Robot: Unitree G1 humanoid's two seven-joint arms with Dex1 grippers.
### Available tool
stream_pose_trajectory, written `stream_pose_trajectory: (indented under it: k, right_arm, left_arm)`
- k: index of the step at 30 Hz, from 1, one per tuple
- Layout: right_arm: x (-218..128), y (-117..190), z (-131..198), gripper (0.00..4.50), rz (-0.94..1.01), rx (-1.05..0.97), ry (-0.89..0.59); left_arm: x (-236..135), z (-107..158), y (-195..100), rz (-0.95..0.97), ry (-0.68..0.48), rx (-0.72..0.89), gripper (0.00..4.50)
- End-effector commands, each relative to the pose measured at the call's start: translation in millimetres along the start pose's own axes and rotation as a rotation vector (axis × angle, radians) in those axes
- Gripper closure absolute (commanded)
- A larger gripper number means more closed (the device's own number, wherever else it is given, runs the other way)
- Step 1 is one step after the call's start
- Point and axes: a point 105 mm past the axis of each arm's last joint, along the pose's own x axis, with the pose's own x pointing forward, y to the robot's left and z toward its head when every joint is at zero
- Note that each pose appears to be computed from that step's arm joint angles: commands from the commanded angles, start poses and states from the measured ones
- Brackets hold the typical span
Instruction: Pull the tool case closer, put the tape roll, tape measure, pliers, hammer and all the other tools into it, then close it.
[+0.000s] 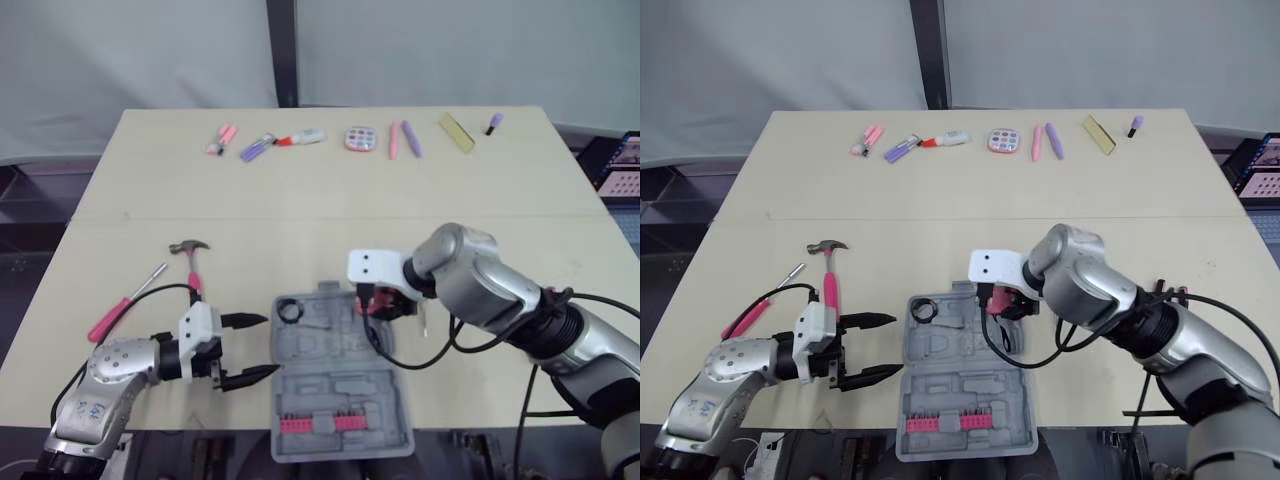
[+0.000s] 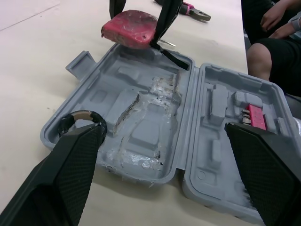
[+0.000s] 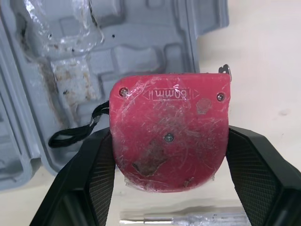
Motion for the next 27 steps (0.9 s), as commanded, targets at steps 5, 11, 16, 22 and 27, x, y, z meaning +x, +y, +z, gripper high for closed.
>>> stream_pose_trajectory:
  k: [5, 11, 16, 22, 27]
  right_arm:
    - [-5, -4, 17, 1.56, -0.024, -0.069, 0.002]
    - [-3, -2, 20, 1.56, -0.019, -0.124, 0.032]
    - [3, 7, 22, 1.56, 0.018, -0.208, 0.068]
    - [10, 3, 18, 1.56, 0.007, -0.228, 0.102]
    - [15, -1, 14, 1.56, -0.005, -0.242, 0.127]
  left_arm:
    - [-1, 11, -1, 0.03, -0.011, 0.042, 0.0]
    - [0, 13, -2, 0.035, -0.005, 0.044, 0.0]
    - [1, 14, -4, 0.031, 0.001, 0.046, 0.0]
    - [0, 13, -5, 0.031, 0.009, 0.046, 0.0]
    - [0, 12, -6, 0.033, 0.011, 0.044, 0.0]
